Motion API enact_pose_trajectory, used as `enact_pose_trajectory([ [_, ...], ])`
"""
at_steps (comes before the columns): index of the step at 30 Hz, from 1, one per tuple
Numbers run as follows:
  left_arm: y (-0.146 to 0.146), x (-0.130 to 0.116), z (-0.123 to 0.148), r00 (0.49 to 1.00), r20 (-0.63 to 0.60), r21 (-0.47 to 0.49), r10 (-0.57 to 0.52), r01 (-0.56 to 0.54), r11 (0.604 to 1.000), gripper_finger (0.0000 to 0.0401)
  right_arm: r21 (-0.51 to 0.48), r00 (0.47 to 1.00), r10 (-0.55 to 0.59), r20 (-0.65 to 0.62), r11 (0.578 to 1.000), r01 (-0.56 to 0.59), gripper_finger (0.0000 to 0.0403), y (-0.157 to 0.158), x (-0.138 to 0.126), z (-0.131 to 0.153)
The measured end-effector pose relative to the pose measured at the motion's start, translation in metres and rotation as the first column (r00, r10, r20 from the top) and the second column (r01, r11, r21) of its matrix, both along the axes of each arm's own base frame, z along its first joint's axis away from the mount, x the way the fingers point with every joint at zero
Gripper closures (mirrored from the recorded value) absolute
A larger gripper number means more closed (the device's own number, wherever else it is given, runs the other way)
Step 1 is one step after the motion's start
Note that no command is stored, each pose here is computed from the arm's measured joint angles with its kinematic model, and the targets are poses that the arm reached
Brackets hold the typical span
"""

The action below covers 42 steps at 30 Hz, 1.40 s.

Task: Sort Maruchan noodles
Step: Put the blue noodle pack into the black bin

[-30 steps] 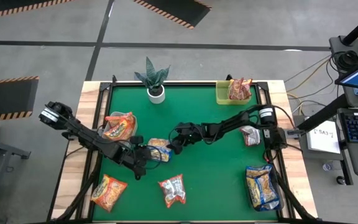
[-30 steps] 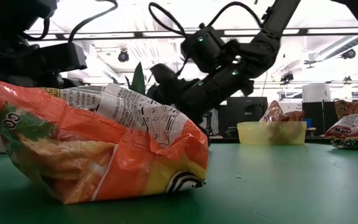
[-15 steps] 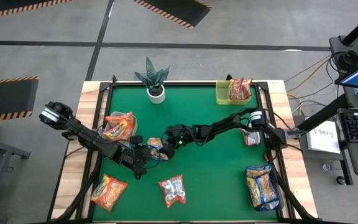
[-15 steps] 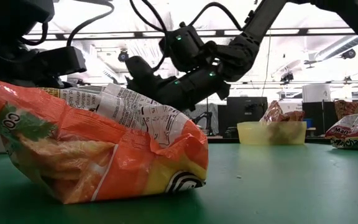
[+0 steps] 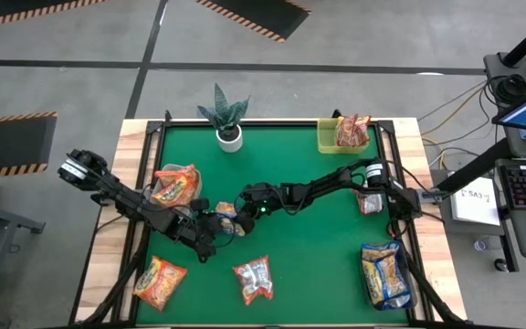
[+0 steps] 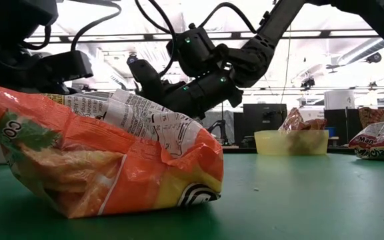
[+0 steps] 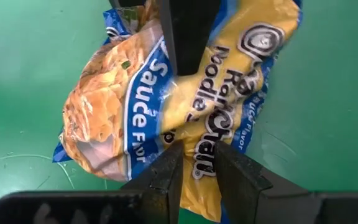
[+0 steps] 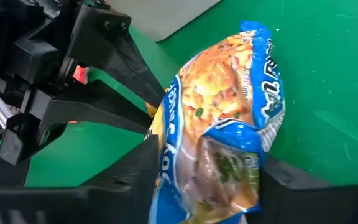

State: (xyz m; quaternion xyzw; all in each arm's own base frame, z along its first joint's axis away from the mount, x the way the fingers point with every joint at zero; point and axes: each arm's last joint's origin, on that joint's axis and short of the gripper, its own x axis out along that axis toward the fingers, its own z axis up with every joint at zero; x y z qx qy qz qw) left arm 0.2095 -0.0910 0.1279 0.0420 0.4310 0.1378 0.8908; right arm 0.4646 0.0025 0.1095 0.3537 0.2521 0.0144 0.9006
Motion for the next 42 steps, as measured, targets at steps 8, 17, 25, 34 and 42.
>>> enact_pose_trajectory([
  [8,0.0,0.001,0.001,1.0,0.013,0.002,0.003,-0.003,1.0,0.0327,-0.04,0.999,0.035,-0.002,0.999,-0.035,0.0339,0.0,-0.001,0.002],
  [17,-0.009,0.013,0.028,0.991,0.058,0.036,-0.117,0.115,0.993,0.0327,-0.157,0.99,0.102,-0.101,0.981,-0.117,0.0382,-0.002,-0.015,0.03],
  [25,-0.01,0.016,0.073,0.943,0.145,0.198,-0.298,0.268,0.943,0.0327,-0.241,0.968,0.15,-0.204,0.95,-0.198,0.0388,0.002,-0.043,0.08],
  [34,0.002,-0.001,0.13,0.852,0.318,0.414,-0.416,0.27,0.869,0.0327,-0.213,0.934,0.171,-0.312,0.946,-0.244,0.0389,0.022,-0.095,0.145],
  [42,0.011,-0.011,0.165,0.759,0.435,0.544,-0.485,0.208,0.813,0.0327,-0.123,0.909,0.207,-0.362,0.956,-0.267,0.039,0.054,-0.147,0.194],
])
